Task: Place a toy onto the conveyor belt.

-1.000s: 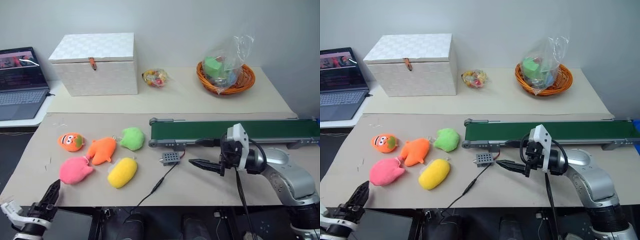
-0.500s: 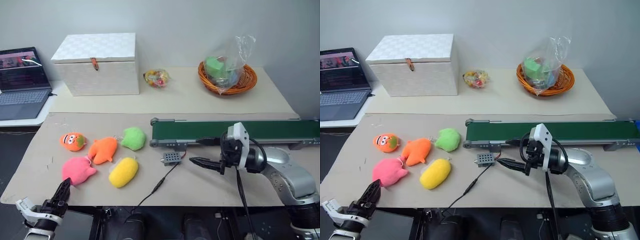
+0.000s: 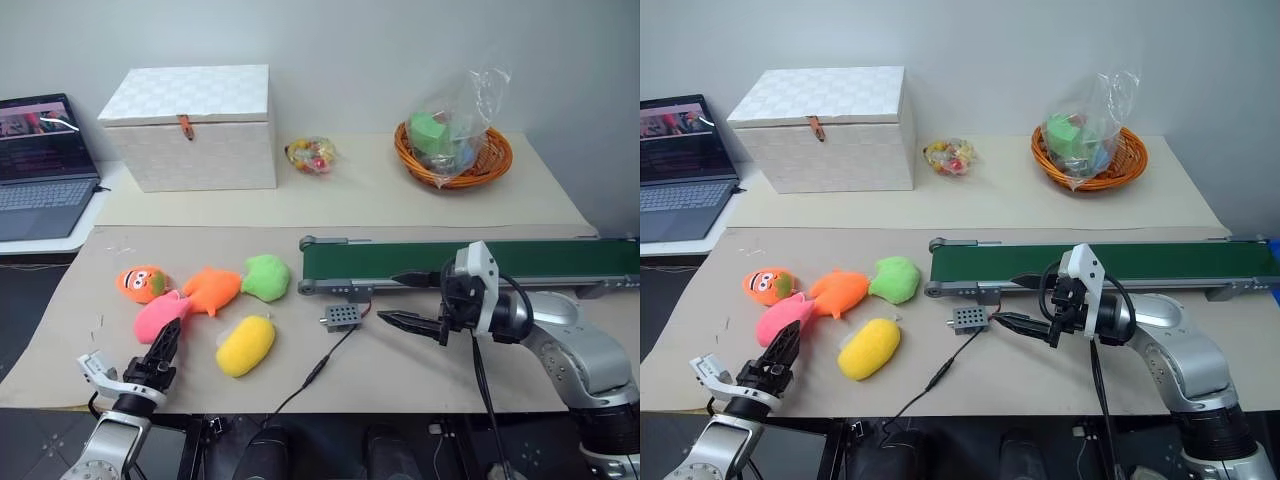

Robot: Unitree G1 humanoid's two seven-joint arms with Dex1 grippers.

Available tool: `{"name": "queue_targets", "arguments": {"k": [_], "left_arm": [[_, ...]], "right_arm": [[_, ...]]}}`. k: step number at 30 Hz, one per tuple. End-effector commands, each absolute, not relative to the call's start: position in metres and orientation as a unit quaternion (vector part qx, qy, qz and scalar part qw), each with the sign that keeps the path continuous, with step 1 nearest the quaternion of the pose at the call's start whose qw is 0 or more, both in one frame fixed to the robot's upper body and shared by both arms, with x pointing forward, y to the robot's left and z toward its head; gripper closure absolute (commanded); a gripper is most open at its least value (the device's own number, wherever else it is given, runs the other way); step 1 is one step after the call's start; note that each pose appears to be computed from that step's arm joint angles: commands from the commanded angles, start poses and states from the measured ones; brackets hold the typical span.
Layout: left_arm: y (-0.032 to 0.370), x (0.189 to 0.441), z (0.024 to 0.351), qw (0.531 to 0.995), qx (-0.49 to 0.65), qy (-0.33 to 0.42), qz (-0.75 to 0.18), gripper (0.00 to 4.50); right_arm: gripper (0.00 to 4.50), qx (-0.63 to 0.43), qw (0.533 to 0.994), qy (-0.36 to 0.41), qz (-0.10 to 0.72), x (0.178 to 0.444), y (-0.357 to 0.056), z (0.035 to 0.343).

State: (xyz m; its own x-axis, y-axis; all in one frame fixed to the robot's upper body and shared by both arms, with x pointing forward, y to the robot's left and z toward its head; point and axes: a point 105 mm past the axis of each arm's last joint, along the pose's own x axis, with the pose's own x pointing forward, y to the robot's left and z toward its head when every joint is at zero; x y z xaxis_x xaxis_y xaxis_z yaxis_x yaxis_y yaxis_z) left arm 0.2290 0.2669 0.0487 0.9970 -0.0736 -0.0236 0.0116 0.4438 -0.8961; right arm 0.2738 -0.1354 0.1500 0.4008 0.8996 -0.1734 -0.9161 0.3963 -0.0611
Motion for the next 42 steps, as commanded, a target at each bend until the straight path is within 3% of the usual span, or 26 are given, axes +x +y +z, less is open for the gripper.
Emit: {"name": "queue_targets", "arguments": {"k": [1,11,29,33,38,42], "left_arm": [[0.265,0.229,0.06,0.849,-0.527,0.016,-0.029,1.52],[0.296,0.219,0.053,0.818,-0.571,-0.034,0.054,1.52],[0.325,0.221,0.029,0.811,-0.566,-0.034,0.145,1.52],[0.325,0.222,0.03,0.81,-0.566,-0.038,0.146,2.55],[0.327,0.222,0.028,0.815,-0.559,-0.031,0.15,4.35],[0.33,0.228,0.033,0.825,-0.543,-0.033,0.152,4.35]], "right_arm": [[0.0,-0.081,0.836,0.04,0.541,0.274,-0.136,0.157],[0.0,-0.085,0.842,0.037,0.532,0.277,-0.14,0.16],[0.0,-0.087,0.851,0.024,0.518,0.281,-0.144,0.169],[0.0,-0.088,0.854,0.025,0.512,0.282,-0.146,0.168],[0.0,-0.087,0.855,0.029,0.51,0.283,-0.145,0.164],[0.0,-0.085,0.855,0.037,0.51,0.284,-0.144,0.158]]}}
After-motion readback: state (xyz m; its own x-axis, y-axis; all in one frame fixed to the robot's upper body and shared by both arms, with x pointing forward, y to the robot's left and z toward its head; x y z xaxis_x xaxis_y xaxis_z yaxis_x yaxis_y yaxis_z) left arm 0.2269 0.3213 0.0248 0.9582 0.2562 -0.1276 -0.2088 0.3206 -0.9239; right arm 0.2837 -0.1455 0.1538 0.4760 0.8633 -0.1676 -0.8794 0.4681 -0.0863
